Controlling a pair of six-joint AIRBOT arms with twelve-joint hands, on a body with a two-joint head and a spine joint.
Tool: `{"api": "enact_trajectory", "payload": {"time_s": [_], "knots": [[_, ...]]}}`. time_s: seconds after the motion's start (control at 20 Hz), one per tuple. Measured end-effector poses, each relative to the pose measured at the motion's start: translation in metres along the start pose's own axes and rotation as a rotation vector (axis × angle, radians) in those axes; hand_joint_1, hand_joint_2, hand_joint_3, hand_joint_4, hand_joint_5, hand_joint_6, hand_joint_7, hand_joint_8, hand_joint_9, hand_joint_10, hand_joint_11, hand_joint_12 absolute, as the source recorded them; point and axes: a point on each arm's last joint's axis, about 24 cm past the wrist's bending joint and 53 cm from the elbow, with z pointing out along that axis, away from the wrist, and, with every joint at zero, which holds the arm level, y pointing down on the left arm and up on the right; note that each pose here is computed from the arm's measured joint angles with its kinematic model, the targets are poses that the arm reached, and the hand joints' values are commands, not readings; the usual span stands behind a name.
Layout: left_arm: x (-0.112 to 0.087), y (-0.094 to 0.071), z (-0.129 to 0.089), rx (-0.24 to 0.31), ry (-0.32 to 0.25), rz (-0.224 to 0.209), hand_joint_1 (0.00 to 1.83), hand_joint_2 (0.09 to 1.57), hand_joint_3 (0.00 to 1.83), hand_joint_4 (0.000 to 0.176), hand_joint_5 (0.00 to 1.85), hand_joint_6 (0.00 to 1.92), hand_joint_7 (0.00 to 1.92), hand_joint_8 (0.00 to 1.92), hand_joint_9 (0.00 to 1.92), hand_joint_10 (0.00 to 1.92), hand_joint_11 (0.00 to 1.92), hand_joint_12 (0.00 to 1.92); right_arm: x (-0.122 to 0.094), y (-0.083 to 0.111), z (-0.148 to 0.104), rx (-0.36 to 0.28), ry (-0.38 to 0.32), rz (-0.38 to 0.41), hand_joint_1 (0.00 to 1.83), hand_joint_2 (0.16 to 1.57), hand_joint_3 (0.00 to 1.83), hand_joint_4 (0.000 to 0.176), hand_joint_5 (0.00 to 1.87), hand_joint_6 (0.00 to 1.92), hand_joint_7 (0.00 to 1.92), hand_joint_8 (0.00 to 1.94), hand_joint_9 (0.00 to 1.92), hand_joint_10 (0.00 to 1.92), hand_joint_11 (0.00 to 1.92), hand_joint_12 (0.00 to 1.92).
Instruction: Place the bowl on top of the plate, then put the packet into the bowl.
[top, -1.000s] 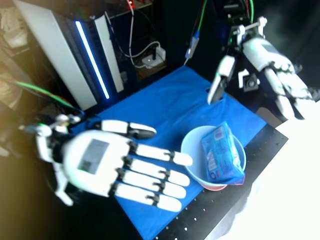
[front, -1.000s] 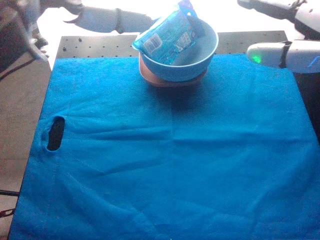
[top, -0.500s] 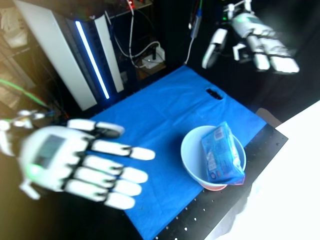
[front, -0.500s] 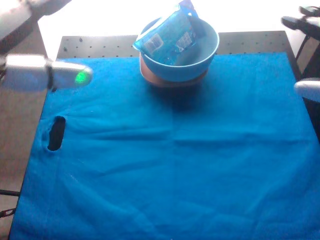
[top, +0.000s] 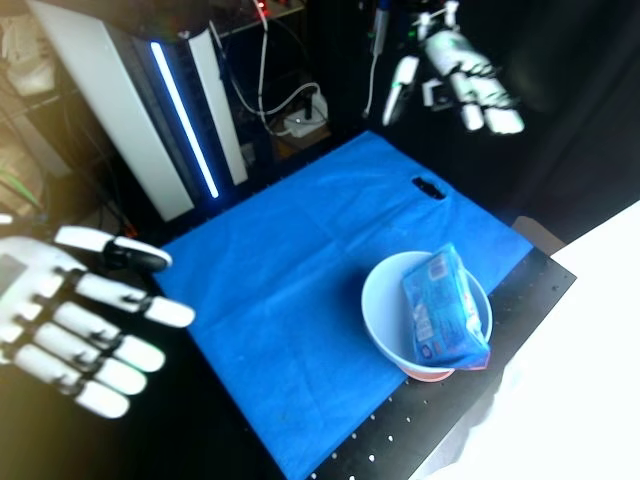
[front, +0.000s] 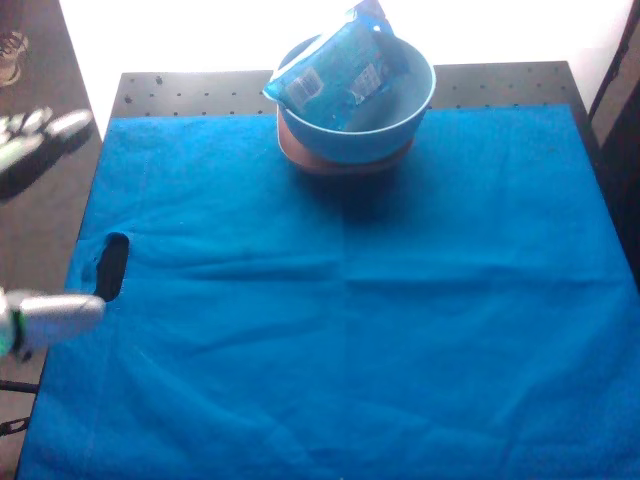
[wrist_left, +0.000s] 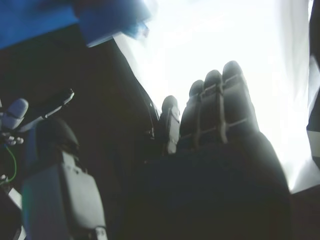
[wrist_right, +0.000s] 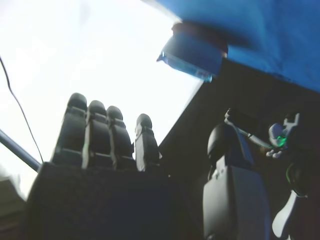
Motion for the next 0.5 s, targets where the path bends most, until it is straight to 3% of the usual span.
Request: {"api": "enact_trajectory", "payload": {"time_s": [0.05, 0.15, 0.2, 0.25, 0.3, 0.4, 0.5], "knots": [[0.001, 0.006, -0.007, -0.022, -0.003, -0.013, 0.45, 0.91, 0.01, 0.161, 0.0, 0.0, 0.0, 0.0, 0.0, 0.0, 0.0, 0.0, -0.001, 0.001, 0.0, -0.001, -0.007, 0.003, 0.34, 1.12, 0.01, 0.11, 0.05, 0.0, 0.0, 0.0, 0.0, 0.0, 0.0, 0.0], [-0.006, 0.015, -0.023, -0.05, -0.043, -0.044, 0.45, 0.92, 0.01, 0.146, 0.0, 0.0, 0.0, 0.0, 0.0, 0.0, 0.0, 0.0, 0.004, 0.004, -0.003, -0.005, 0.002, 0.016, 0.35, 1.14, 0.01, 0.093, 0.05, 0.0, 0.01, 0.0, 0.0, 0.0, 0.0, 0.0], [-0.011, 0.016, -0.027, -0.056, -0.066, -0.048, 0.44, 0.93, 0.01, 0.141, 0.0, 0.0, 0.0, 0.0, 0.0, 0.0, 0.0, 0.0, 0.009, 0.005, -0.005, -0.007, 0.017, 0.015, 0.34, 1.14, 0.01, 0.099, 0.06, 0.01, 0.02, 0.01, 0.0, 0.0, 0.0, 0.0], [-0.016, 0.017, -0.033, -0.056, -0.089, -0.049, 0.43, 0.93, 0.01, 0.148, 0.0, 0.0, 0.0, 0.0, 0.0, 0.0, 0.0, 0.0, 0.014, 0.005, -0.007, -0.005, 0.034, 0.014, 0.33, 1.14, 0.01, 0.11, 0.06, 0.0, 0.02, 0.0, 0.0, 0.0, 0.0, 0.0], [-0.017, 0.017, -0.035, -0.059, -0.097, -0.052, 0.45, 0.93, 0.01, 0.144, 0.0, 0.0, 0.0, 0.0, 0.0, 0.0, 0.0, 0.0, 0.014, 0.003, -0.007, 0.0, 0.032, 0.017, 0.31, 1.12, 0.0, 0.128, 0.07, 0.01, 0.03, 0.01, 0.0, 0.0, 0.0, 0.0], [-0.021, 0.014, -0.035, -0.046, -0.114, -0.054, 0.43, 0.93, 0.01, 0.153, 0.0, 0.0, 0.0, 0.0, 0.0, 0.0, 0.0, 0.0, 0.01, 0.001, -0.007, 0.009, 0.017, 0.02, 0.31, 1.1, 0.0, 0.154, 0.07, 0.01, 0.03, 0.01, 0.0, 0.0, 0.0, 0.0], [-0.022, 0.012, -0.035, -0.036, -0.118, -0.053, 0.42, 0.94, 0.01, 0.143, 0.0, 0.0, 0.0, 0.0, 0.0, 0.0, 0.0, 0.0, 0.012, 0.001, -0.008, 0.01, 0.022, 0.019, 0.3, 1.09, 0.0, 0.154, 0.08, 0.01, 0.03, 0.0, 0.0, 0.0, 0.0, 0.0]]}}
